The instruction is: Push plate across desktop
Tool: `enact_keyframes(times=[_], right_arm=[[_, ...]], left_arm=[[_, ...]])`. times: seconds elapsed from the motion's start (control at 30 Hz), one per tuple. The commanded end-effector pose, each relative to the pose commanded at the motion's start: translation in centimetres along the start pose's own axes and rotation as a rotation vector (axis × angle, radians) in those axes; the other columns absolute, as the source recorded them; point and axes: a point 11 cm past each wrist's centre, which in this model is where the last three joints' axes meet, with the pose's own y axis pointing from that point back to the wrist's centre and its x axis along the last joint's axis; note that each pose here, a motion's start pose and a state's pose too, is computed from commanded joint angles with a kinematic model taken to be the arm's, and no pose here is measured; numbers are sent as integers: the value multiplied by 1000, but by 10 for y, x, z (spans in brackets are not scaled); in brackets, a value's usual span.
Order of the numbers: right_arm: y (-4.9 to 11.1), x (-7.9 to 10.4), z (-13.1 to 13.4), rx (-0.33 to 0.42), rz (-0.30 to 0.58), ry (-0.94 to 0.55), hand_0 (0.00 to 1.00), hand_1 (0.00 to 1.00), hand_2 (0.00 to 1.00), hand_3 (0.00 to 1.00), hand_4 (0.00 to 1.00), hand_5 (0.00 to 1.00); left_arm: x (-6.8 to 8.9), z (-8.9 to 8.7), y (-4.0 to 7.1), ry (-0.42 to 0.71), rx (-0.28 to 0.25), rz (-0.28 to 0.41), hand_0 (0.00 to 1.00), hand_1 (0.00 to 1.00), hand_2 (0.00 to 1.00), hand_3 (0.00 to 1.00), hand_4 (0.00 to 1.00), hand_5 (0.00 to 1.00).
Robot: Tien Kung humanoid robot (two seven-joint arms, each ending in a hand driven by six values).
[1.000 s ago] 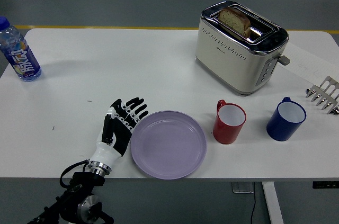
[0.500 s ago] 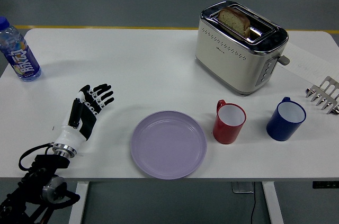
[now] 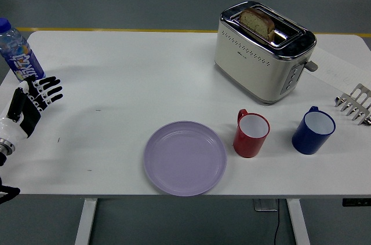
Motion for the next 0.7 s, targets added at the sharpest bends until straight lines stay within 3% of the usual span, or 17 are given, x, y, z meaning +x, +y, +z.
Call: enact_keyframes(times=[0.17,0.33,0.7], right_arm=[[0,0,0,0,-1,-1,566,550,666,591,337,403],[0,0,0,0,-1,-1,566,550,666,591,337,403],[0,-1,-2,5,-2,-3,566,550,666,591,338,404]], left_arm=[[30,12,6,35,-36,84,763,773,747,647,492,998],[45,15,12,43,-49,129,769,775,746,650,508,998],[55,12,18,47,-45,164,768,774,744,651,529,998]])
